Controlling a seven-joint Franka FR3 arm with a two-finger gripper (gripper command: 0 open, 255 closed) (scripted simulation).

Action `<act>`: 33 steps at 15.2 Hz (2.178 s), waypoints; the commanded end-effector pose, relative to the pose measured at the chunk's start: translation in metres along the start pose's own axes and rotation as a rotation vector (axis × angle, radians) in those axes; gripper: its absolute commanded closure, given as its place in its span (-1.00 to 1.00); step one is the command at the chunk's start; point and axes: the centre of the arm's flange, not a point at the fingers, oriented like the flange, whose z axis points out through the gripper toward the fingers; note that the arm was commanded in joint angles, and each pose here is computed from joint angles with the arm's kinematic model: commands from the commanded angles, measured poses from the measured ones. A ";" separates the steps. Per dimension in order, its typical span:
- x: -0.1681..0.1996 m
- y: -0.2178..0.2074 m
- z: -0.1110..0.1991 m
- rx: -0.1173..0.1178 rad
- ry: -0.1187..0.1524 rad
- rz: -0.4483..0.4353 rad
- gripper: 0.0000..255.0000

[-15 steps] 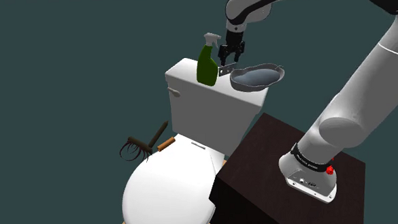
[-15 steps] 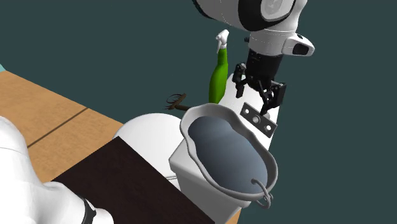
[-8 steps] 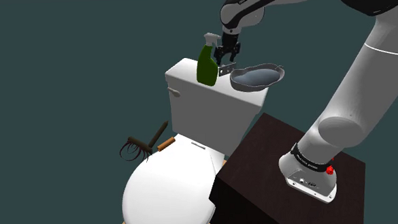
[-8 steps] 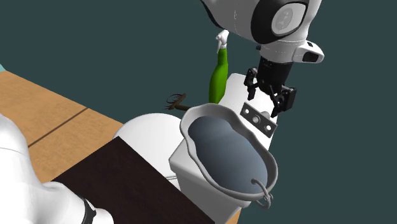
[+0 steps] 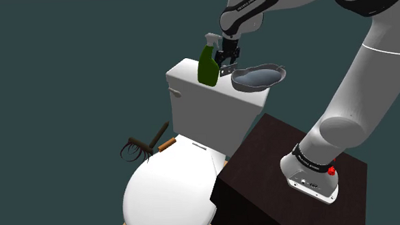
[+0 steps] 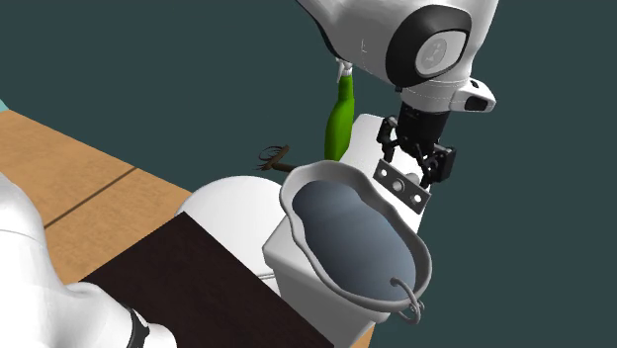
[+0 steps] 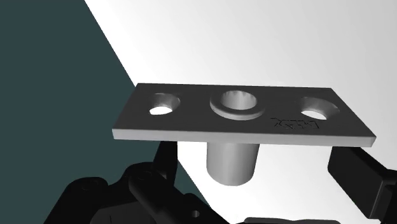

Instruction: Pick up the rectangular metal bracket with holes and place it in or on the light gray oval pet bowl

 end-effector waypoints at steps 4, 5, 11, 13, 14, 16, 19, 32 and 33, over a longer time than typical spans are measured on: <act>-0.002 0.010 0.016 -0.003 -0.024 0.012 1.00; -0.001 0.011 0.017 -0.004 -0.024 0.012 1.00; -0.005 0.009 0.014 -0.005 -0.024 0.013 1.00; -0.002 0.010 0.014 -0.004 -0.024 0.012 1.00; -0.002 0.010 0.008 -0.004 -0.024 0.012 1.00; -0.002 0.010 -0.002 -0.004 -0.024 0.012 1.00; -0.001 0.010 -0.018 -0.004 -0.024 0.012 1.00; -0.001 0.010 -0.087 -0.004 -0.024 0.012 1.00; -0.001 0.010 -0.092 -0.004 -0.024 0.012 1.00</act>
